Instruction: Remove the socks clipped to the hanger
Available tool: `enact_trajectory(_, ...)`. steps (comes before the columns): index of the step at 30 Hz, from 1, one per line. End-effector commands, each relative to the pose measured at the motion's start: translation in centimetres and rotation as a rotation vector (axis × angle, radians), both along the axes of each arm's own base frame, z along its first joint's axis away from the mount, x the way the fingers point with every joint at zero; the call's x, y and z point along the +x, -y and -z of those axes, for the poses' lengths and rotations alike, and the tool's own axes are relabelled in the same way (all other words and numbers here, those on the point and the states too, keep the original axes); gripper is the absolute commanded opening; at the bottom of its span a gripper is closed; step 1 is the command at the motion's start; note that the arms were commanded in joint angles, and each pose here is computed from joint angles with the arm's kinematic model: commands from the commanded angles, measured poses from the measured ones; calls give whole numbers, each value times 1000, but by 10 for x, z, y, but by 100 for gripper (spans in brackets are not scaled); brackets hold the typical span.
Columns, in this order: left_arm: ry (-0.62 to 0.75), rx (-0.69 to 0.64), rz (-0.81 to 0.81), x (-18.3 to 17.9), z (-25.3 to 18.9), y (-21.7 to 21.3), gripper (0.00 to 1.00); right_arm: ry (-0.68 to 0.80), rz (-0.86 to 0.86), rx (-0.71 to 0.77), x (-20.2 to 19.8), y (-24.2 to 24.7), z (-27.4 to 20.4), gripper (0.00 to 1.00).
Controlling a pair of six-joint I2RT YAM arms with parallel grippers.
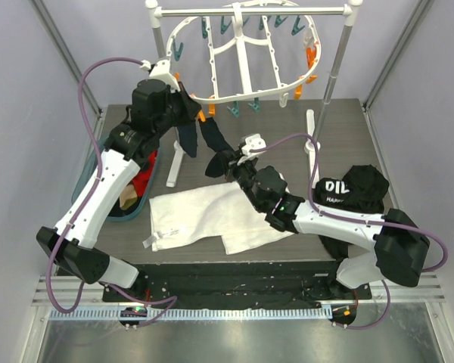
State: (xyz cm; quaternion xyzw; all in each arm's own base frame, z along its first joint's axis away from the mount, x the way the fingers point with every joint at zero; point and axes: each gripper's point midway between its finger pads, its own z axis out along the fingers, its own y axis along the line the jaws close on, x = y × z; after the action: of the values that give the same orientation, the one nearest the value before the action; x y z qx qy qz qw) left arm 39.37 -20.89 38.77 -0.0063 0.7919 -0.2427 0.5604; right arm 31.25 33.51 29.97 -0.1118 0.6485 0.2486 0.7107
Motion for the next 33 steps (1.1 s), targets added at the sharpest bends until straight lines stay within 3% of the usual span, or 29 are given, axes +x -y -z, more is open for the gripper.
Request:
enact_trajectory(1, 41, -9, 17, -2, -12, 2, 0, 2, 34, 78, -3, 13, -17, 1)
enact_trajectory(9, 38, -27, 41, -6, -16, 6, 0, -63, -6, 116, -6, 4, -2, 1)
enact_trajectory(20, 13, -121, 163, -30, -41, 24, 0, -244, -327, 492, -7, -101, 8, 1)
enact_trajectory(22, 7, -139, 177, -34, -43, 26, 0, -214, -373, 558, -4, -115, -8, 1)
enact_trajectory(25, -1, -93, 138, -35, -46, 14, 0, -207, -401, 571, 6, -137, -4, 1)
enact_trajectory(33, 5, -139, 207, -50, -58, 22, 0, -134, -531, 599, 22, -198, 9, 1)
